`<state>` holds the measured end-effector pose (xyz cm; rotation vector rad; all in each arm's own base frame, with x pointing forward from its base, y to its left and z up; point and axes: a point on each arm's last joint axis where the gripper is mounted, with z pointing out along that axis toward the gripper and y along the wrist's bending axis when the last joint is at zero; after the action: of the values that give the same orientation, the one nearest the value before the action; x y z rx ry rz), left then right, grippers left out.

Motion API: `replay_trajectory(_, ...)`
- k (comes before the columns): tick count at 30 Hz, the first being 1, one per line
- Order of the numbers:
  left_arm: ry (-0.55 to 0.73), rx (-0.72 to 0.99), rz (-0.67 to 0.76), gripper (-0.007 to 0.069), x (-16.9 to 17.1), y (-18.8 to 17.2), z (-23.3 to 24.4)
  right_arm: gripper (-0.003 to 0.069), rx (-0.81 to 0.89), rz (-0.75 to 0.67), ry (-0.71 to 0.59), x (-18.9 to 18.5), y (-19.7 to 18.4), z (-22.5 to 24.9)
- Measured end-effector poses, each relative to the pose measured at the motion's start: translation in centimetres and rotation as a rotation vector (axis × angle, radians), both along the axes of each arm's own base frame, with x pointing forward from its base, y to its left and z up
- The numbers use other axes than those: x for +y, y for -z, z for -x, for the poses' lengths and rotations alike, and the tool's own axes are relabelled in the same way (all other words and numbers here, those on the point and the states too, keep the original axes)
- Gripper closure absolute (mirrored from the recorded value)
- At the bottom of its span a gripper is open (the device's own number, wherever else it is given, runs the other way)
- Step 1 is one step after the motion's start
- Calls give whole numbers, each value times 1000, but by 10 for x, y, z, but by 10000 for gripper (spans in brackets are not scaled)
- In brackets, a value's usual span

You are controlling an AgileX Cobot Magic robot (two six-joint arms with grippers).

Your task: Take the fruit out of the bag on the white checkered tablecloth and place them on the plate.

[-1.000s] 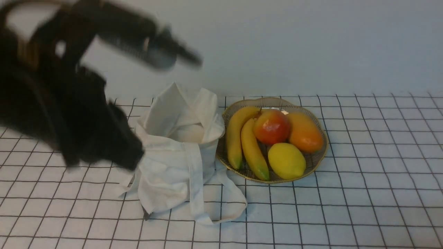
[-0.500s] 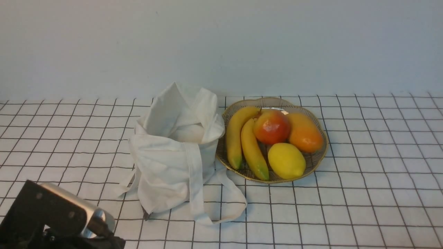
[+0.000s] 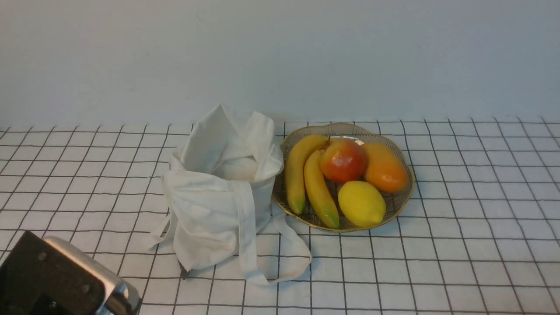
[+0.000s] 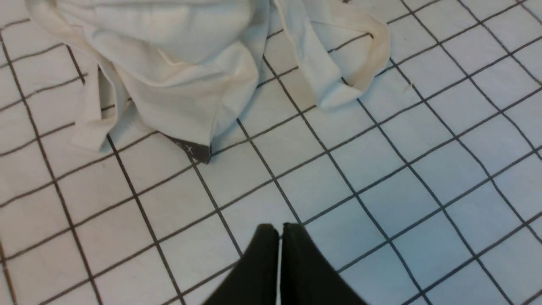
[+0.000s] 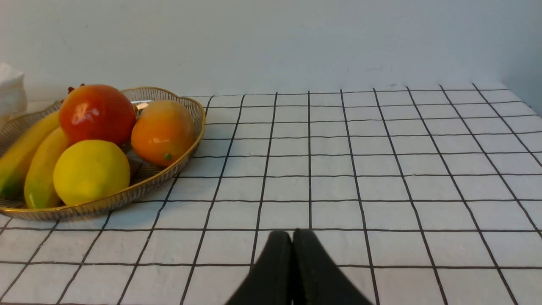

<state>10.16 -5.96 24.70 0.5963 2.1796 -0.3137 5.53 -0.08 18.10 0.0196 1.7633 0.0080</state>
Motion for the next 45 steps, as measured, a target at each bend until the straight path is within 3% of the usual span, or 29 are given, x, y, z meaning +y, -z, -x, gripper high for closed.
replay_trajectory(6,-127,-212,68,633,25,-7,22,674,0,0,0,0,0,0)
replay_trajectory(12,-343,-401,106,633,48,30,45,674,0,0,0,0,0,0)
replay_trajectory(16,-432,-432,104,633,53,63,48,674,0,0,0,0,0,0)
replay_trajectory(45,-423,-351,107,633,52,77,49,674,1,0,0,0,0,0)
